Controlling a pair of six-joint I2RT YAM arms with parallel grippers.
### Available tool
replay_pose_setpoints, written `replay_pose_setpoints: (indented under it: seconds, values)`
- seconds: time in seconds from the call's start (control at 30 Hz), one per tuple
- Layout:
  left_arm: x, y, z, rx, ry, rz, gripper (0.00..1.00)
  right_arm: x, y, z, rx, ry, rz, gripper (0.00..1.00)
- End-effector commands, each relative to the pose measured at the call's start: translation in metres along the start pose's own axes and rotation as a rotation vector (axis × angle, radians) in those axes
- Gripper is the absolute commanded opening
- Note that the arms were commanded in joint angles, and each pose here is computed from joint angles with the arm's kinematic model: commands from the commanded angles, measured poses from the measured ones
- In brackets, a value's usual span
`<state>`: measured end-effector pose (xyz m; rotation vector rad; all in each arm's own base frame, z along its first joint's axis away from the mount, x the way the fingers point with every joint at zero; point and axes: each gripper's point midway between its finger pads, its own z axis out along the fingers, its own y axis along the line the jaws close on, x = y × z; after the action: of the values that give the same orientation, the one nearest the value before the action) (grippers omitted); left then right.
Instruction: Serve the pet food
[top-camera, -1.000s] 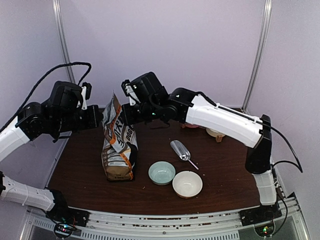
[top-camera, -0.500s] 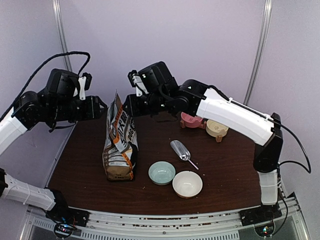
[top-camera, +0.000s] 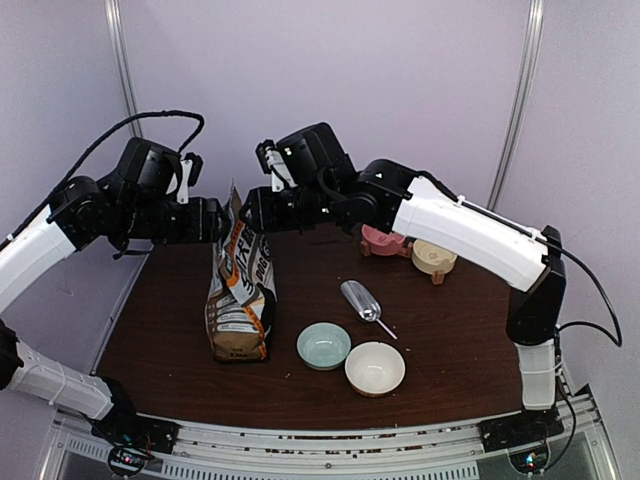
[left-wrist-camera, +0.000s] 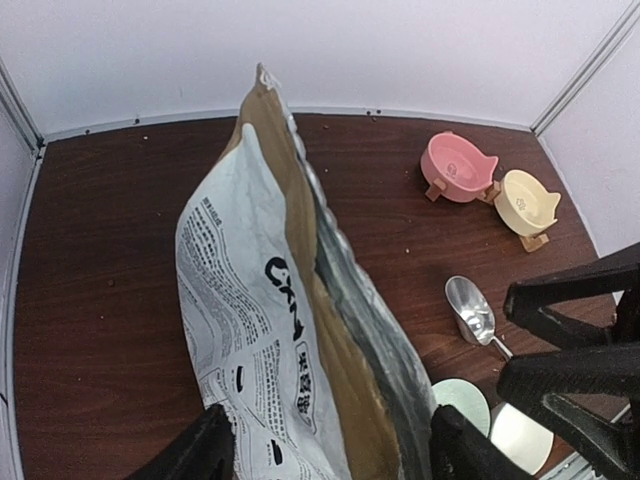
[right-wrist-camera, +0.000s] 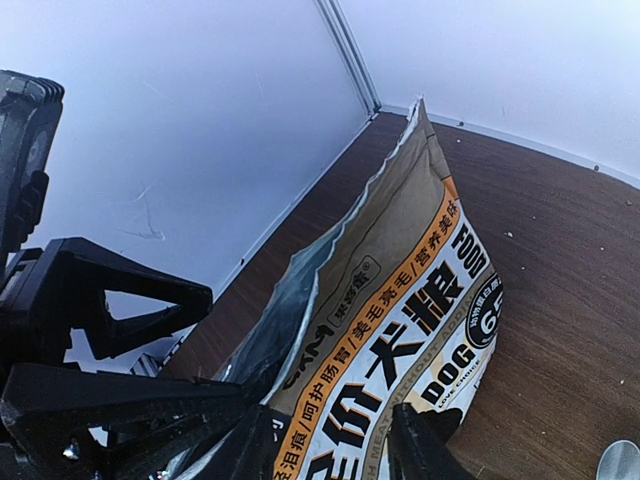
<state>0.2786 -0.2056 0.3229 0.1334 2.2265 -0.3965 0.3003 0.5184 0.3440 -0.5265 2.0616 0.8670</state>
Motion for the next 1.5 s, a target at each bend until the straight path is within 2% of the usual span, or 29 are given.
replay_pose_setpoints:
  seconds: [0.0,0.13,0.23,0.33,0.67,0.9,1.07,1.13,1.23,1.33,1.47]
  values:
    - [-0.008,-0.002,-0.001,0.013,-0.017,-0.001,0.62,-0.012,0.002,-0.008,-0.019,-0.03,0.018,0.39]
    - [0.003,0.003,0.003,-0.008,0.01,-0.006,0.43,-0.01,0.006,-0.002,-0.04,-0.026,0.031,0.41]
    - [0.009,0.002,0.007,0.002,0.029,-0.021,0.19,-0.006,0.011,0.004,-0.071,-0.015,0.053,0.49]
    - [0.012,-0.005,0.01,0.046,0.027,-0.03,0.0,-0.004,0.015,0.01,-0.094,-0.013,0.081,0.49]
    - [0.016,-0.017,0.005,0.147,0.002,-0.019,0.0,-0.001,0.011,0.03,-0.105,-0.012,0.136,0.49]
    - [0.018,-0.02,0.004,0.179,-0.005,-0.014,0.0,0.011,0.005,0.048,-0.101,0.013,0.157,0.41]
    - [0.016,-0.034,0.002,0.239,-0.012,0.045,0.0,0.021,0.005,0.061,-0.116,0.041,0.166,0.38]
    - [0.017,-0.04,0.003,0.259,-0.004,0.074,0.0,0.023,0.007,0.066,-0.141,0.047,0.172,0.31]
    - [0.016,-0.044,0.003,0.26,-0.002,0.095,0.0,0.021,0.007,0.067,-0.164,0.048,0.191,0.03]
    - [0.005,-0.016,-0.004,0.111,-0.051,0.055,0.0,0.01,-0.004,0.054,-0.111,0.011,0.184,0.0]
    - [-0.012,0.022,-0.03,-0.057,-0.139,-0.016,0.0,-0.016,-0.023,0.009,-0.011,-0.087,0.173,0.0]
